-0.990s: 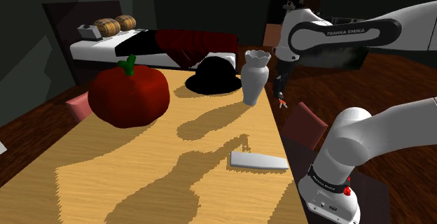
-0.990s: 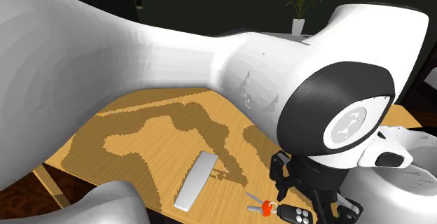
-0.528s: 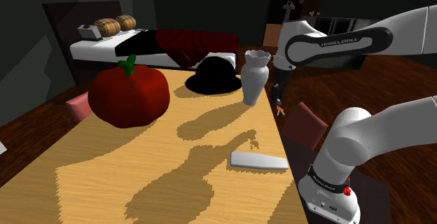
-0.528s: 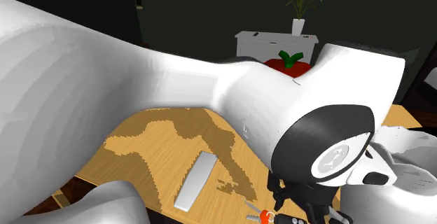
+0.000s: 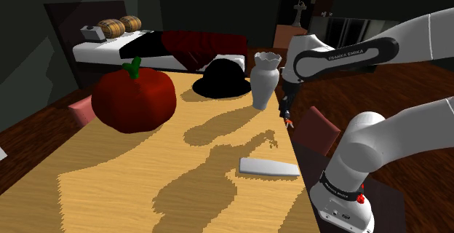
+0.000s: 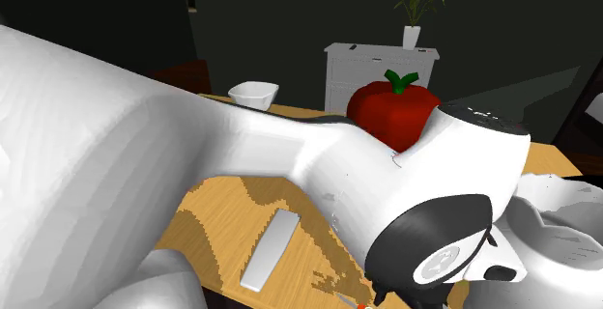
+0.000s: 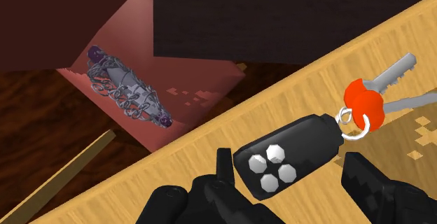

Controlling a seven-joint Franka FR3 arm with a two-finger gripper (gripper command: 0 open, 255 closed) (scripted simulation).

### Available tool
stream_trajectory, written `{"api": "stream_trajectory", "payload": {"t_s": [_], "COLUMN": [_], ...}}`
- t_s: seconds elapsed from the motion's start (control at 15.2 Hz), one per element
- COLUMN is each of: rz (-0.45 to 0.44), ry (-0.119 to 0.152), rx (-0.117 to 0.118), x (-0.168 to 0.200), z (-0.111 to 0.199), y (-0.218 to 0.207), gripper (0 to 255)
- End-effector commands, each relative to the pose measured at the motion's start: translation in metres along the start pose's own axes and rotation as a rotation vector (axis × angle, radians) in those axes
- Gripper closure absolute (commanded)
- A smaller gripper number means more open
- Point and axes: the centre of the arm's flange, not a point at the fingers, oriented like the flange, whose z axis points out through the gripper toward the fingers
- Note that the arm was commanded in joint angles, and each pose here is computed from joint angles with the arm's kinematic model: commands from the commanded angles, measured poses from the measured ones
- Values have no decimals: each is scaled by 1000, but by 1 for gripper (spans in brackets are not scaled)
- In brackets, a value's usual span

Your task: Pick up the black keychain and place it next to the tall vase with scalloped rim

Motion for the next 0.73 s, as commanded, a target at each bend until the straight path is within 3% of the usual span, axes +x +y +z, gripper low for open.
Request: {"api": "stream_trajectory", "payload": {"t_s": [0.0,0.46,0.66], "rz": [0,0,0], "ry": [1,1,1], "rx": [0,0,0], "x": [1,2,2], "z": [11,49,49], "y": [0,0,0], "gripper": [255,255,255]}}
